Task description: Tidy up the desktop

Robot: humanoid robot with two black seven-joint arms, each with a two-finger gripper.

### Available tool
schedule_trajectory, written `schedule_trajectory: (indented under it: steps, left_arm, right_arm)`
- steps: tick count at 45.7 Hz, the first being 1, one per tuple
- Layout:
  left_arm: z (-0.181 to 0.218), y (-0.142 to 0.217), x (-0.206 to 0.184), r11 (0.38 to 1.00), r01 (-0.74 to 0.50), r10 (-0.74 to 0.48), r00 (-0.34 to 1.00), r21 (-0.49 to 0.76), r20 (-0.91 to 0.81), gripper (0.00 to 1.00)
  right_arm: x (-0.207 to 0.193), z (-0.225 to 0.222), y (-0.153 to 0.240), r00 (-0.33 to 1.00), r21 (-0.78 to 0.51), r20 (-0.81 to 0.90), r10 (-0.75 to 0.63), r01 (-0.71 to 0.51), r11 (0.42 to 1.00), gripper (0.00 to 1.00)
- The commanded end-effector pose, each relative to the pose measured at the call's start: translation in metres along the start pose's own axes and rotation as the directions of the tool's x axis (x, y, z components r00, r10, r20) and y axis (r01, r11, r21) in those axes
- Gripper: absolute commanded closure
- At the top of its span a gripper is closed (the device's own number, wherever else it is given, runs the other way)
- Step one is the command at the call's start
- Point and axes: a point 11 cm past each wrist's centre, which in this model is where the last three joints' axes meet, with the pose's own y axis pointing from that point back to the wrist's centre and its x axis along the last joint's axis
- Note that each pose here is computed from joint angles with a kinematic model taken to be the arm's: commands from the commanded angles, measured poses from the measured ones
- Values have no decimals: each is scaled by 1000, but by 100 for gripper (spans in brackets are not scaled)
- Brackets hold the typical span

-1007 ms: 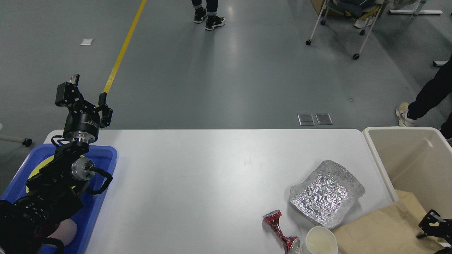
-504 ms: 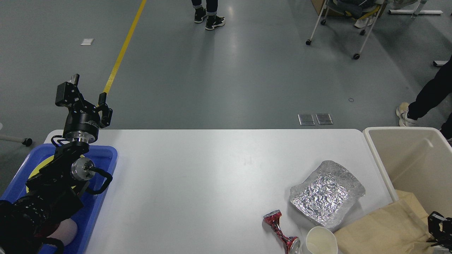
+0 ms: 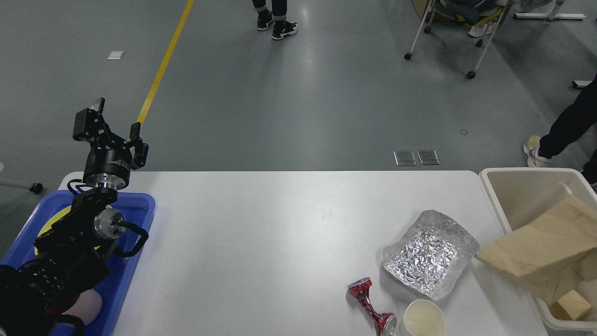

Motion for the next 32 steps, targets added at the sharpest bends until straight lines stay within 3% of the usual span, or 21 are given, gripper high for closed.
schedule_trajectory:
  steps: [1, 14, 32]
  left_arm:
    - [-1, 0, -1, 1000, 0, 0, 1000, 1, -1, 4]
    - [0, 0, 0, 1000, 0, 0, 1000, 0, 0, 4]
    - [0, 0, 0, 1000, 0, 0, 1000, 0, 0, 4]
  right_arm:
    - [30, -31, 31, 996, 100, 12, 85, -86, 991, 100]
    - [100, -84, 105, 948, 271, 61, 313, -317, 909, 100]
    - [125, -116, 165, 913, 412, 140, 384, -406, 816, 100]
